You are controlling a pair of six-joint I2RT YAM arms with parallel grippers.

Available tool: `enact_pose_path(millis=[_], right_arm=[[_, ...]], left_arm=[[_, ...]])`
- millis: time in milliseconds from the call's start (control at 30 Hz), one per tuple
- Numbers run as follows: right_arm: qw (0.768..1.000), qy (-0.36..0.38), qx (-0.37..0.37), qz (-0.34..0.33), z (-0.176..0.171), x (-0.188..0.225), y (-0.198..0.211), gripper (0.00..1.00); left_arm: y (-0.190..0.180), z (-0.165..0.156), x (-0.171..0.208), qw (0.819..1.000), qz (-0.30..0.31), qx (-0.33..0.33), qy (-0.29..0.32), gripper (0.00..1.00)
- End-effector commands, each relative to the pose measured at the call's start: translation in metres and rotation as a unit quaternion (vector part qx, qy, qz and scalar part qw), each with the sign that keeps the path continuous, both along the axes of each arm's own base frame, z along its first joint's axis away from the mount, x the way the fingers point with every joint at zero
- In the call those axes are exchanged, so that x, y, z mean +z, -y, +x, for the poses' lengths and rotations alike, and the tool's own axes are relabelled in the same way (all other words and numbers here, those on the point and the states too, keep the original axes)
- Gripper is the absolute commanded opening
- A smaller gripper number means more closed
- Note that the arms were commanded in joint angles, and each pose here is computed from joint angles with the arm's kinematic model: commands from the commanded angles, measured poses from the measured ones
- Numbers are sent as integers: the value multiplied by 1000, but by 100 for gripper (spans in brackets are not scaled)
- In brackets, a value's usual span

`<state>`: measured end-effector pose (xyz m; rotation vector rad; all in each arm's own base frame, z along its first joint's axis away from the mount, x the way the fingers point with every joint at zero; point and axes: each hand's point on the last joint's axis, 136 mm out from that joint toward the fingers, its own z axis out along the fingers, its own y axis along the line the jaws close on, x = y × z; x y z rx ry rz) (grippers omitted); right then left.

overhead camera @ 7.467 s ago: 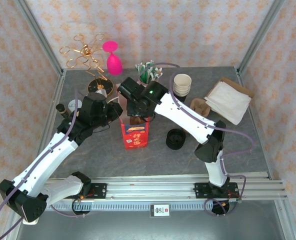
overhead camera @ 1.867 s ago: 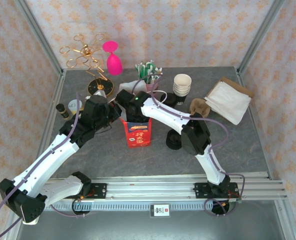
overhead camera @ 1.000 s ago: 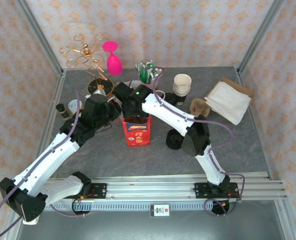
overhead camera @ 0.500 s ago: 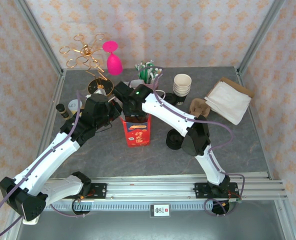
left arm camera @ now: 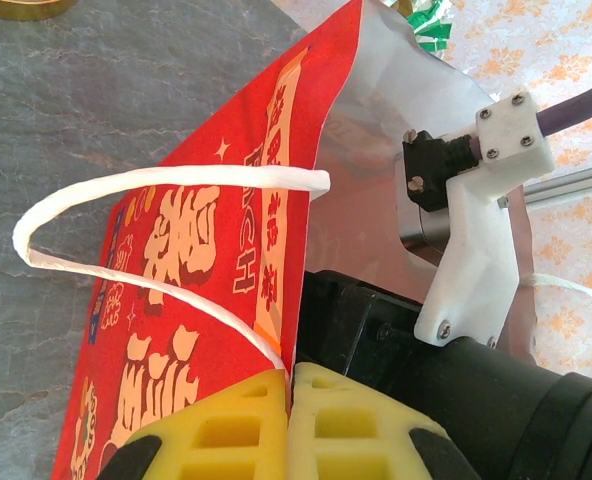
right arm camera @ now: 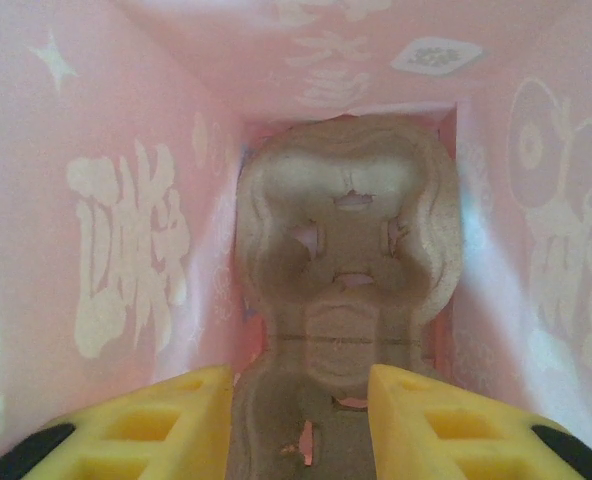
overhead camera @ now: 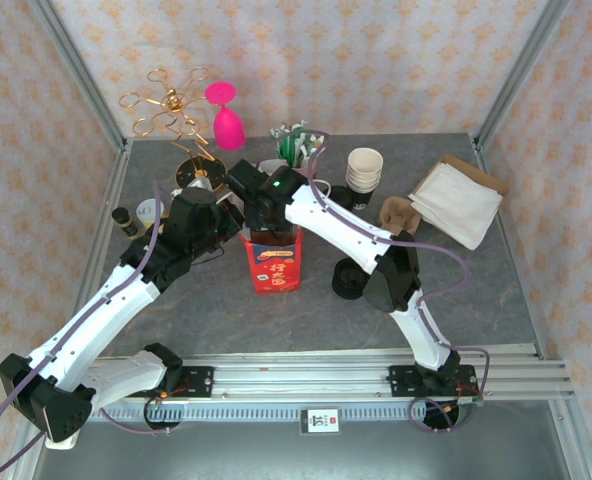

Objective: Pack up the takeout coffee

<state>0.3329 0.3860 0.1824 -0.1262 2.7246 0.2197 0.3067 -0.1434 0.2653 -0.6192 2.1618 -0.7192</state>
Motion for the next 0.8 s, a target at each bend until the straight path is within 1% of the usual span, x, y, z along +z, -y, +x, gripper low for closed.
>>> enact_pose_path(millis=[0, 400, 633, 667, 767], right_arm=[[999, 25, 0, 47, -9, 50, 0, 40], [994, 41, 12, 101, -18, 90, -1, 39], [988, 54, 20, 146, -22, 121, -5, 38], [987, 58, 20, 149, -22, 125, -4, 38], [985, 68, 22, 158, -23, 137, 0, 38]], left_arm=[[-7, 2, -5, 1000, 23, 11, -9, 0], [-13, 2, -8, 999, 42, 20, -16, 0], [-17, 3, 2, 998, 50, 27, -7, 0], [-16, 3, 3, 998, 50, 25, -8, 2], [-17, 4, 10, 998, 51, 26, -2, 14]])
